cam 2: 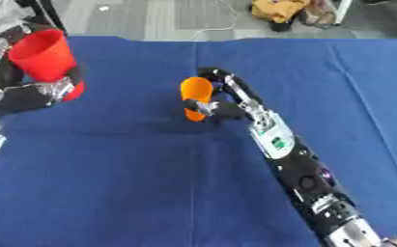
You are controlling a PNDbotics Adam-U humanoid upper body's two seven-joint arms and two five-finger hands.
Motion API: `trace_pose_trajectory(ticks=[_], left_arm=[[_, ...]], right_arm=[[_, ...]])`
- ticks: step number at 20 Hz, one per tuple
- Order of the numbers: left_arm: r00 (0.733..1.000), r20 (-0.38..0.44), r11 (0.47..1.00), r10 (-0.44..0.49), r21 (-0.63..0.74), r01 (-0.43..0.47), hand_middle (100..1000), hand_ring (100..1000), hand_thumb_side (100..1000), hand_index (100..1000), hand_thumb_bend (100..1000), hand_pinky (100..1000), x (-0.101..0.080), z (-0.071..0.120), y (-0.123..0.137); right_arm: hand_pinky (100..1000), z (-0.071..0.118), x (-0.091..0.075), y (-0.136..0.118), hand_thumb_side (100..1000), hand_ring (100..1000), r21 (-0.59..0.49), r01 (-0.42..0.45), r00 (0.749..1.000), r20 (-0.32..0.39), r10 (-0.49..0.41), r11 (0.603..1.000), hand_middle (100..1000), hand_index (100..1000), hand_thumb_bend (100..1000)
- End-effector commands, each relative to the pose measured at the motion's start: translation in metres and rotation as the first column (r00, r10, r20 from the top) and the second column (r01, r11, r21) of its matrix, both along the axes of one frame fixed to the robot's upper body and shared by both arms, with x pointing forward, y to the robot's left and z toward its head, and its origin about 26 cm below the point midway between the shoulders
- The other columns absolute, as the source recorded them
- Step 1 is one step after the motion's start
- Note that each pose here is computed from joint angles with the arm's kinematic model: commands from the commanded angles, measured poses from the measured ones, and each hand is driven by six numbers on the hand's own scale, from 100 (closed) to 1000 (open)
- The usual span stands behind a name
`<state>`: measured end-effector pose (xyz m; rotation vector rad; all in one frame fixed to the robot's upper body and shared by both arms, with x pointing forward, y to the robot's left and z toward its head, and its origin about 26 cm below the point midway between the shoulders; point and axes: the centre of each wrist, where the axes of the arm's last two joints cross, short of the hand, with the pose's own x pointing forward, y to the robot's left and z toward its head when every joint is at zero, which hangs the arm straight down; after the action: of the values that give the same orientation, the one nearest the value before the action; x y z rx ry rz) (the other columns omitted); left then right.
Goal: Pour the contents of one cup into another cup.
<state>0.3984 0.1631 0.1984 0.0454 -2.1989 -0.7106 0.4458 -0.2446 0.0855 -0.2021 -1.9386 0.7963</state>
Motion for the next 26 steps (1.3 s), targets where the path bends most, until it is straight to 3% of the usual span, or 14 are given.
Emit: trace_pose_trajectory(ticks=[1,16,26], left_arm=[[0.999,0.031,1.000,-0.017,-0.003,0.017,413,296,131,717,356,147,-0.003,0.010,-0.002],[0.999,0.029,1.000,-0.030,-0.004,0.030,428,304,134,717,346,148,-0.004,0.010,-0.006],[0.999,0.025,0.999,-0.038,-0.003,0.038,429,305,135,717,339,153,-0.005,0.010,-0.009]], right_arm=[[656,0.009,0.004,0.001,574,847,-0.007,-0.001,1.000,0.028,0.001,1.000,813,907,701],[624,0.003,0.007,0.014,570,803,0.013,0.008,1.000,0.016,-0.008,1.000,770,876,682],[555,-0.003,0.009,0.019,485,663,0.060,0.054,0.999,0.006,-0.054,0.997,634,773,624]])
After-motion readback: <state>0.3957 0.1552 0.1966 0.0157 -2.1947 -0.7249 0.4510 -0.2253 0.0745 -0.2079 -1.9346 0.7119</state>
